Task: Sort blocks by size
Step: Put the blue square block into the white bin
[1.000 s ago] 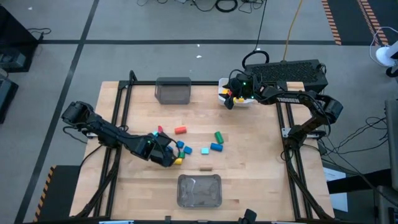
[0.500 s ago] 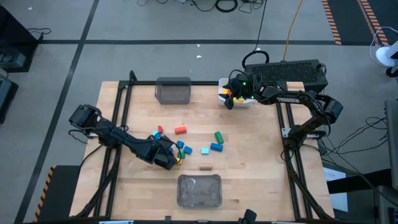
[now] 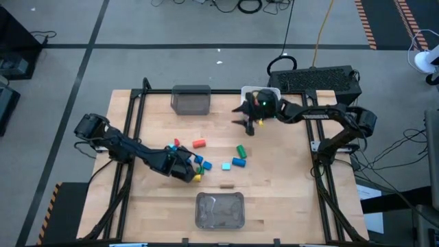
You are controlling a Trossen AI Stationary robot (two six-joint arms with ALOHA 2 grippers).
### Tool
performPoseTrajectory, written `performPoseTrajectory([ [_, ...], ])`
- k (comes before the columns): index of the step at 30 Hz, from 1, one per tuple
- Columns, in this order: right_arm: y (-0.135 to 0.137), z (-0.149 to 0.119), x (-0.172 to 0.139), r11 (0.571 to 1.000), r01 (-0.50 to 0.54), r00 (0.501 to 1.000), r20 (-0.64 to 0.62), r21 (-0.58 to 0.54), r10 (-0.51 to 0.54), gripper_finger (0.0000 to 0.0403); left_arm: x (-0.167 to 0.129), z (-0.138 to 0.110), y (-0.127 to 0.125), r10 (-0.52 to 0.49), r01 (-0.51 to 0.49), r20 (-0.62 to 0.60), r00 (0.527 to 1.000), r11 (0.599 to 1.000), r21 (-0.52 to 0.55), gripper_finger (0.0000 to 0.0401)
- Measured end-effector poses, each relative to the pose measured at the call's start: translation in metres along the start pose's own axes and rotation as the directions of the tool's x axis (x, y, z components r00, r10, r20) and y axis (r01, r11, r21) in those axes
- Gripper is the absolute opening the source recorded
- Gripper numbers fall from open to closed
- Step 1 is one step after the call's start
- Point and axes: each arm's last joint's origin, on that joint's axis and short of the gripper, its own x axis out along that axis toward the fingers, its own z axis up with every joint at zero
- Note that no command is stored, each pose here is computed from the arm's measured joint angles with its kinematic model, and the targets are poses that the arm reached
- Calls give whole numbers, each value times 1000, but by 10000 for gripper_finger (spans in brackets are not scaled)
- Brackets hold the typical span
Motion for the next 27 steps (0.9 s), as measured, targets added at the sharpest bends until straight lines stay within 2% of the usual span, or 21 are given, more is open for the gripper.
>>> performPoseTrajectory([
  [4, 26, 7, 8, 982, -78, 997, 7, -173, 80, 217, -9, 10, 5, -37, 37, 20, 999, 999, 13, 134],
  [8, 53, 13, 13, 936, -148, 987, 14, -319, 161, 217, -21, 24, 8, -139, 137, 55, 989, 989, 48, 134],
  [14, 87, 20, 17, 833, -213, 966, 20, -511, 259, 217, -36, 52, 7, -371, 355, 123, 920, 925, 137, 134],
  [17, 99, 24, 18, 800, -219, 957, 38, -558, 288, 217, -38, 66, 5, -485, 459, 147, 862, 870, 184, 134],
  [21, 109, 31, 18, 778, -194, 946, 98, -597, 310, 217, -37, 83, 6, -573, 535, 186, 798, 816, 219, 134],
  [27, 121, 35, 17, 718, -174, 935, 116, -674, 336, 217, -35, 98, 14, -616, 576, 218, 757, 787, 223, 134],
])
